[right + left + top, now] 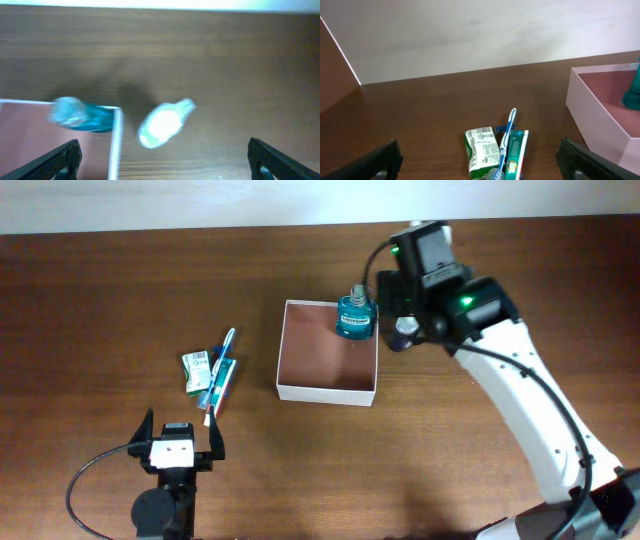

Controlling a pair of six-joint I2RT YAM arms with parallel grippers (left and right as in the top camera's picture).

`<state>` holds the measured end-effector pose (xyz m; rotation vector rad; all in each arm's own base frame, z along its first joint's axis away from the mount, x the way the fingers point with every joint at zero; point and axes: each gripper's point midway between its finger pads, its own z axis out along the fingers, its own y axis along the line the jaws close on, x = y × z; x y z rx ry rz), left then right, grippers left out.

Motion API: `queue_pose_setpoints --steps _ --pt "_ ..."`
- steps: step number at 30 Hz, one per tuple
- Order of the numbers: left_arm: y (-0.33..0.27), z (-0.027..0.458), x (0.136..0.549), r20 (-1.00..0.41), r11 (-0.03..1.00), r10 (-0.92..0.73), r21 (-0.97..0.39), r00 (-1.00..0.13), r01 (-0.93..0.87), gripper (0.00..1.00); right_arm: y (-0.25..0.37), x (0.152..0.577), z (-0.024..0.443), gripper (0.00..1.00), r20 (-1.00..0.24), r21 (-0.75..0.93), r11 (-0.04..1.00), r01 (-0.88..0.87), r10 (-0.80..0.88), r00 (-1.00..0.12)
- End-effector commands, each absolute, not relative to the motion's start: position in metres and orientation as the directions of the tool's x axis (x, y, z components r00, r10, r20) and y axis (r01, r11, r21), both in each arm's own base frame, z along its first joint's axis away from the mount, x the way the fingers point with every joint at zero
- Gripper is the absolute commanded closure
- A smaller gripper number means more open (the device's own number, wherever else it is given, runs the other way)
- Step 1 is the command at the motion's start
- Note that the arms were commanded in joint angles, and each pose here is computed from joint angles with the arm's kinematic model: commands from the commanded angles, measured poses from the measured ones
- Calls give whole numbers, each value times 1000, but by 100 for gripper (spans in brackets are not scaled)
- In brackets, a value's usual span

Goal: Pack container
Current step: 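Lower the Listerine into the box's back corner and release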

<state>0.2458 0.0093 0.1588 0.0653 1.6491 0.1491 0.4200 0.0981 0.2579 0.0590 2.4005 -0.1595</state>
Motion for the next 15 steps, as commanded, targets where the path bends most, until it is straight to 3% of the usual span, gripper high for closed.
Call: queue_pose_setpoints --steps 1,10,15 --pt "9 158 246 -986 988 147 151 -80 -40 0 64 424 252 1 -662 -69 971 231 128 -739" --pt "9 158 246 -986 988 147 151 -80 -40 1 61 429 227 1 -554 99 972 212 230 -800" --pt "9 158 246 -986 988 147 151 -80 -40 1 61 430 218 1 -546 26 992 120 115 -830"
